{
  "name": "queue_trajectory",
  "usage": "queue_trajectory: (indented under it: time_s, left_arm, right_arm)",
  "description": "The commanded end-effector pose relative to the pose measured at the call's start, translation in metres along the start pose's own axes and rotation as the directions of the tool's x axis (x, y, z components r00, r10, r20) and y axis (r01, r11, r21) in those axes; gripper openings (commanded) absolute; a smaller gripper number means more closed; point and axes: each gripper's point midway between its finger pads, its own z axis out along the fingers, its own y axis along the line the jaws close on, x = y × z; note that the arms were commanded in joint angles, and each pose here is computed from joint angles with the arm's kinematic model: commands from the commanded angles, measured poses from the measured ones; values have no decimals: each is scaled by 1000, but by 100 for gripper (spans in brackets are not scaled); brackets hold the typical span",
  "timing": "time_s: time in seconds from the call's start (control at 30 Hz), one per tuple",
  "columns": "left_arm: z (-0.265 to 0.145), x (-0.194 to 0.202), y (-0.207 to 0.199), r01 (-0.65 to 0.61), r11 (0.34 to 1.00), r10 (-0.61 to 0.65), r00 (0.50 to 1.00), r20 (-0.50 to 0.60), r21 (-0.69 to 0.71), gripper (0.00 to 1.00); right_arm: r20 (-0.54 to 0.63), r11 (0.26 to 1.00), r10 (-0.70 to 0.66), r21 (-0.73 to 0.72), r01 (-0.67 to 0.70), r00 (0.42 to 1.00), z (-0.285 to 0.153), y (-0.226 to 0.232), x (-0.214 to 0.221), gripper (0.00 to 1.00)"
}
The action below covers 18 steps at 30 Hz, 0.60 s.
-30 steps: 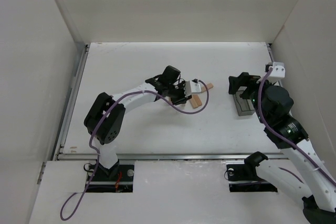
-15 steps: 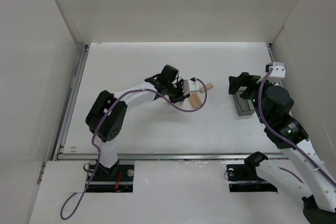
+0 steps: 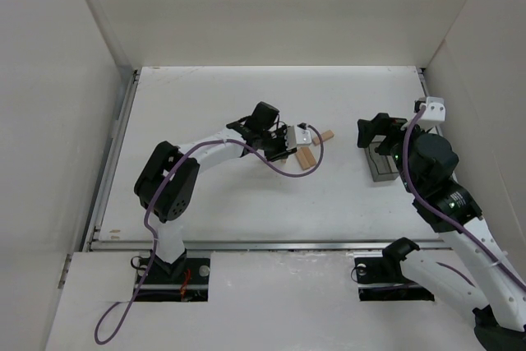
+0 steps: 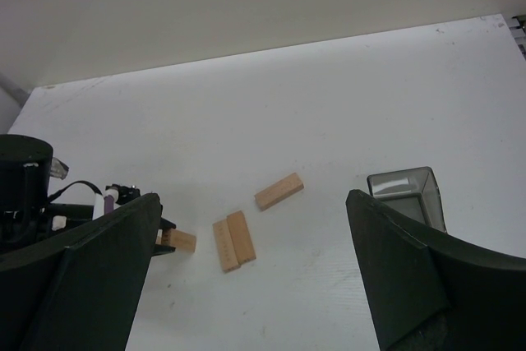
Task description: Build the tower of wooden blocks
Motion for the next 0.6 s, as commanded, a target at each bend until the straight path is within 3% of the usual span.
queue_trajectory:
  time_s: [0.0,0.57]
  left_arm:
    - [-2,-1,-3,-23,1000,23,1000,12,13,4]
    - [-1,3,-11,-11,999,11,1000,6,44,26]
  right_arm:
    - [12,1000,17,-1,-17,1000,-1,0,-3,100]
    - [4,1000,13,1,-13,1000,1,0,-1,100]
